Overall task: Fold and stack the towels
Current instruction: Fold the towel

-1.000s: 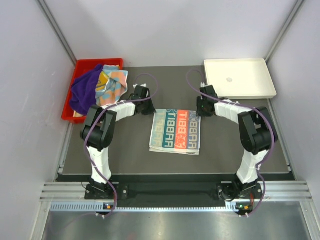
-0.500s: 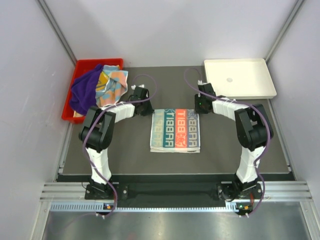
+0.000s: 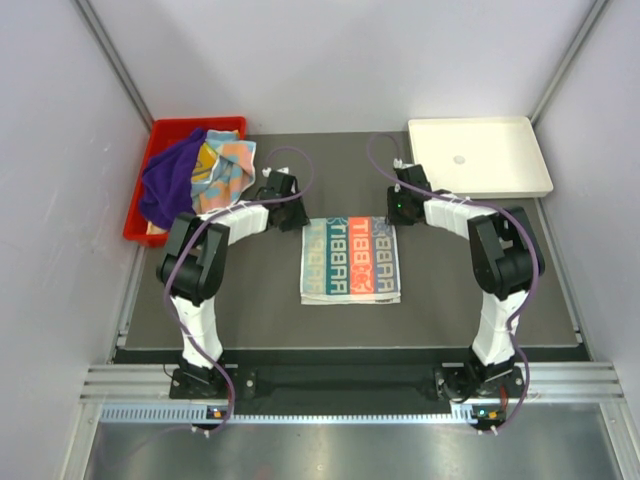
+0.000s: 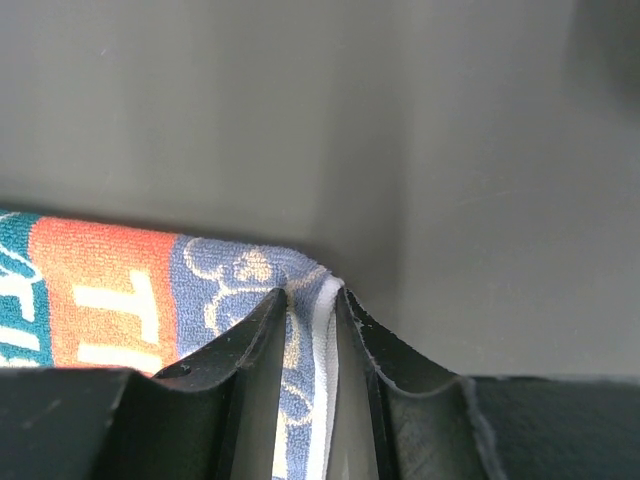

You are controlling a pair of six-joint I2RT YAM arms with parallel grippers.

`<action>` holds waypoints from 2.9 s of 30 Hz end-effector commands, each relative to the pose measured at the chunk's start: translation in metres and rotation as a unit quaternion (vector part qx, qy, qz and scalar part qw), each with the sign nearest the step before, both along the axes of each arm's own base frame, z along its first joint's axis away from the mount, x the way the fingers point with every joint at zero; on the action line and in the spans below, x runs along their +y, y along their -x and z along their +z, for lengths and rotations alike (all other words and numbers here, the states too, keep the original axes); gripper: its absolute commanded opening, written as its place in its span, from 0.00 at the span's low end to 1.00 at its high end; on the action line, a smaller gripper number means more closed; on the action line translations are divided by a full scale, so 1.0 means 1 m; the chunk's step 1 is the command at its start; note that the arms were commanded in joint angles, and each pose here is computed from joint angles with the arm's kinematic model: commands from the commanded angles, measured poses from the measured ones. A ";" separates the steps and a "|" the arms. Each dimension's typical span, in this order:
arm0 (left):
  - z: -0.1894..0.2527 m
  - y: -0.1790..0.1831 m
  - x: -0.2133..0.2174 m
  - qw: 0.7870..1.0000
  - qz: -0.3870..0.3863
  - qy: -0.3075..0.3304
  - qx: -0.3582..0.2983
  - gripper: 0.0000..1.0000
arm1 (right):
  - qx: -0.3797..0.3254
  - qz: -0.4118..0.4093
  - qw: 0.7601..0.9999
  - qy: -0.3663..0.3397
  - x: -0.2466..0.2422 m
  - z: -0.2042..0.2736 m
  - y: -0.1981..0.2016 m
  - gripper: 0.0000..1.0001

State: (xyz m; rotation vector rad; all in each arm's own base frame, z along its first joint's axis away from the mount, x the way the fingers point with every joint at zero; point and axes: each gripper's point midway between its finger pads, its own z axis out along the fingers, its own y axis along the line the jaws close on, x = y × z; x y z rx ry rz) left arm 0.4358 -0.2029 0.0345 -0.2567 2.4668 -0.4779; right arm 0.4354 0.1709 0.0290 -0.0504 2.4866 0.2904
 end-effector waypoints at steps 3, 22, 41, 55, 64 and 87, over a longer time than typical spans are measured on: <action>0.010 -0.009 0.000 1.000 -0.018 -0.010 -0.003 0.40 | -0.013 0.010 1.000 -0.007 0.004 0.006 -0.013 0.27; -0.010 -0.002 -0.001 0.999 -0.036 -0.018 0.027 0.29 | -0.024 0.011 0.999 -0.046 0.003 0.012 -0.015 0.32; -0.005 -0.011 0.000 0.999 -0.026 -0.024 0.016 0.11 | -0.012 0.002 0.999 -0.031 -0.004 0.000 -0.016 0.31; 0.024 -0.030 0.000 0.999 -0.007 -0.009 -0.052 0.00 | -0.024 0.007 0.998 -0.056 0.003 0.008 -0.025 0.10; 0.067 -0.055 0.003 0.990 0.011 0.003 -0.143 0.00 | -0.084 0.001 0.992 -0.099 0.002 0.048 -0.043 0.10; 0.108 0.003 0.005 0.973 -0.026 0.077 -0.215 0.00 | -0.161 0.011 0.974 -0.161 -0.003 0.083 0.016 0.10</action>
